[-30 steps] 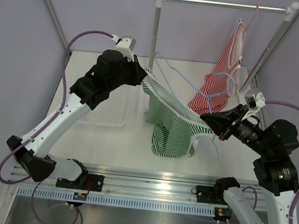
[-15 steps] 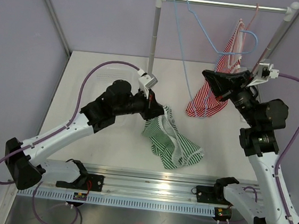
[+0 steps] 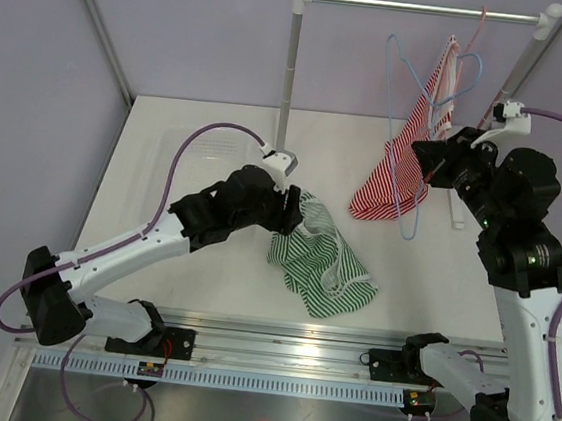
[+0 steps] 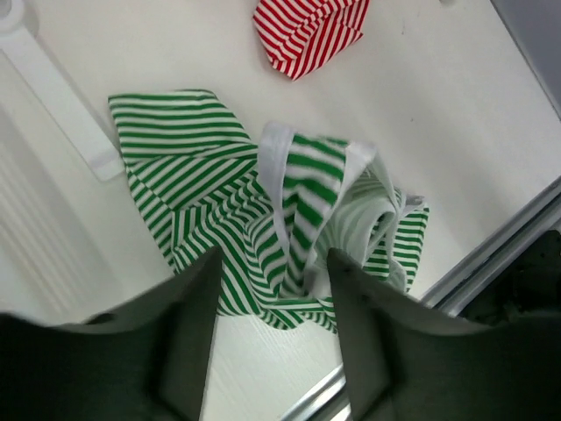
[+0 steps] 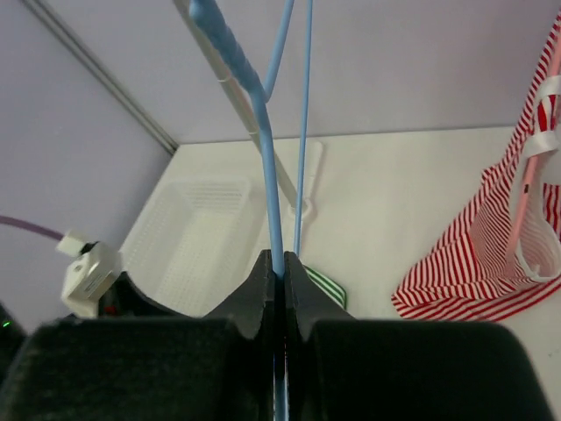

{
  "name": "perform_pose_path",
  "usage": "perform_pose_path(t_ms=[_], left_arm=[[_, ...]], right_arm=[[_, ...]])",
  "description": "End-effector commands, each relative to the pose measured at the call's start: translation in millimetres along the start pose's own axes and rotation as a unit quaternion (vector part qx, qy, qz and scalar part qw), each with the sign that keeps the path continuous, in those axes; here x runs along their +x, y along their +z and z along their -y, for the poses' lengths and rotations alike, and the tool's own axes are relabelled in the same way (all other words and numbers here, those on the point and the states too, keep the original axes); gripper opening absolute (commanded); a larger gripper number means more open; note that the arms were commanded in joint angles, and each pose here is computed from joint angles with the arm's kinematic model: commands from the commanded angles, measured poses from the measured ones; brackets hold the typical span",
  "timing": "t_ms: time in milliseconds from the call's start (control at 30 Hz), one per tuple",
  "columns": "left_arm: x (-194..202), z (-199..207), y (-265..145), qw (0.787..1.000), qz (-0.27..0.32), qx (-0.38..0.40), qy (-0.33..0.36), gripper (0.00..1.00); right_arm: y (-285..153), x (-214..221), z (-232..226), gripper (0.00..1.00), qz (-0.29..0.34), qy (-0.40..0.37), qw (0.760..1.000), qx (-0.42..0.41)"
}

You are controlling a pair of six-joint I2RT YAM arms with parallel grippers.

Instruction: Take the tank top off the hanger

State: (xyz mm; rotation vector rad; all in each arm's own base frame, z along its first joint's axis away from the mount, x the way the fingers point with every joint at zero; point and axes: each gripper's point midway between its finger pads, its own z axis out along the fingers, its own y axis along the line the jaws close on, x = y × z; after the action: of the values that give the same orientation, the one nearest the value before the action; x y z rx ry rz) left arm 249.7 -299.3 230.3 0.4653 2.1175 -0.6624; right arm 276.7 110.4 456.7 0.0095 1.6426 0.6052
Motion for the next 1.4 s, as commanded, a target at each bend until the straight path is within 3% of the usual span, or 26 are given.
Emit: perform_pose_path(t_ms=[0,133,200,400,500,700,900,1100,1133,1167,1233,1367], left_arm=[[-36.2,-2.6,-22.8,0.998,0.056,-0.038,0.004,0.66],[-40.8,-0.4,-45.7,0.996,0.070,-0.044,0.010,0.83],[-41.8,-1.8,-58.7,0.996,0.076,-0.046,0.010,0.99],[-31.5,-9.9,-84.2,0.995,0.077,-0.067,0.015,0.99],[-23.5,-12.4,-91.7,0.995,0.078,-0.063,0.014,0.99],[-10.3,-17.9,-98.2,0.995,0.073,-0.066,0.015,0.99],[-6.5,-16.7,-100.7,0.995,0.074,-0.067,0.015,0.99],[-1.4,-13.5,-90.9,0.995,0.068,-0.075,0.017,0.99],[-0.6,-12.5,-88.3,0.995,0.067,-0.074,0.018,0.99],[0.3,-12.3,-86.0,0.995,0.067,-0.074,0.019,0.99],[0.9,-9.9,-78.0,0.995,0.066,-0.073,0.019,0.99],[3.9,-4.6,-58.9,0.995,0.061,-0.071,0.021,0.99]], right_arm=[[14.4,8.8,35.1,0.00,-0.049,-0.033,0.994,0.090],[38.1,-3.9,45.5,0.00,-0.051,-0.052,0.990,0.119],[48.7,-10.5,48.0,0.00,-0.048,-0.060,0.989,0.125],[110.0,-23.4,62.6,0.00,-0.063,-0.082,0.983,0.149],[129.0,-50.3,57.1,0.00,-0.039,-0.092,0.984,0.146],[175.4,-52.3,66.3,0.00,-0.052,-0.109,0.981,0.150],[201.1,-28.0,83.3,0.00,-0.082,-0.111,0.977,0.163],[200.4,-20.1,85.8,0.02,-0.090,-0.103,0.977,0.162],[199.3,-20.7,84.8,0.04,-0.090,-0.104,0.978,0.160],[197.7,-22.3,84.7,0.15,-0.089,-0.103,0.978,0.160],[192.2,-27.0,81.4,0.22,-0.084,-0.105,0.978,0.159],[176.7,-40.9,74.7,0.59,-0.070,-0.111,0.979,0.158]])
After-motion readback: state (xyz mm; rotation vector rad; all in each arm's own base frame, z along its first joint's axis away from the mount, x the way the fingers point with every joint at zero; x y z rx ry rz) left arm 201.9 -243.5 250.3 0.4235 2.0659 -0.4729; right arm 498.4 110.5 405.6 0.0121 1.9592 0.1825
